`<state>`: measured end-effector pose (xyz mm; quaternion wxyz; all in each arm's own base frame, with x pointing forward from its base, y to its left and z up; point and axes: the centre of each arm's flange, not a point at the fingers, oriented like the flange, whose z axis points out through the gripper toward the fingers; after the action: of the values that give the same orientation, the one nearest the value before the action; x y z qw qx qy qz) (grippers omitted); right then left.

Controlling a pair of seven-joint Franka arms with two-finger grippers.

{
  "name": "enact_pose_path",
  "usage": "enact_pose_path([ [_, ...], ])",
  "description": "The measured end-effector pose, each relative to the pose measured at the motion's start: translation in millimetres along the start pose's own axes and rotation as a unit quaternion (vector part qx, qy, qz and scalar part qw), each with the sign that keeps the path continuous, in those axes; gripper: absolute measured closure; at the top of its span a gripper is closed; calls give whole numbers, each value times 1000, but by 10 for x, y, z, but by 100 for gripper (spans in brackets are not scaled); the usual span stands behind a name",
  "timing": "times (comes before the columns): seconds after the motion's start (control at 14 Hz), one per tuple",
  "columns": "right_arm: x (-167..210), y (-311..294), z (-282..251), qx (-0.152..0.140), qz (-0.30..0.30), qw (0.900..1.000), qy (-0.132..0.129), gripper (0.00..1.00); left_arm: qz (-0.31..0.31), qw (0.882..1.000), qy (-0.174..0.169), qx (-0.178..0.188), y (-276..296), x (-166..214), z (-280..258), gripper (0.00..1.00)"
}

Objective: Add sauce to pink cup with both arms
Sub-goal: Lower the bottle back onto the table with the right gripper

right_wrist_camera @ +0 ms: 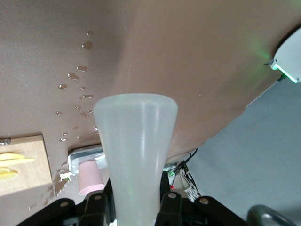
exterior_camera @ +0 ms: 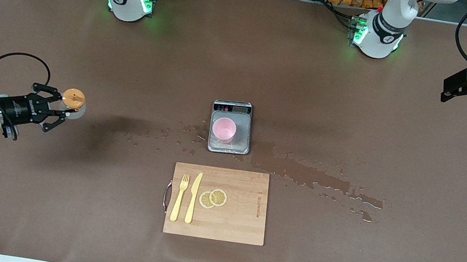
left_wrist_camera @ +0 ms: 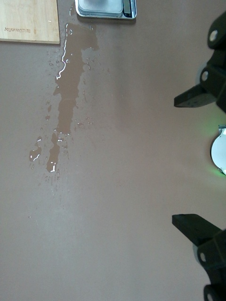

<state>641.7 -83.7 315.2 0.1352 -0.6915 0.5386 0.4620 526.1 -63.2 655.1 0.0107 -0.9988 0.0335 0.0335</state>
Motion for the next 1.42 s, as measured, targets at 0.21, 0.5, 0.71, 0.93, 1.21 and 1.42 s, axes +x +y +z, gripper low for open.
enact_pose_path([
  [0.21,536,161,-81,15,-35,999,-34,63,0,1000,0,0,0,1,2,0],
  [0.5,1108,339,-94,33,-68,995,-65,63,0,1000,0,0,0,2,3,0],
  [0.71,1418,412,-30,39,-85,992,-83,63,0,1000,-1,0,1,9,14,0],
  [0.93,1720,469,101,40,-105,988,-106,63,0,1000,-2,0,2,14,21,0],
  [1.21,1955,490,264,37,-122,984,-128,63,0,1000,-2,0,2,15,22,0],
  [1.42,2151,553,375,41,-136,979,-144,59,0,1000,-2,0,2,17,25,0],
])
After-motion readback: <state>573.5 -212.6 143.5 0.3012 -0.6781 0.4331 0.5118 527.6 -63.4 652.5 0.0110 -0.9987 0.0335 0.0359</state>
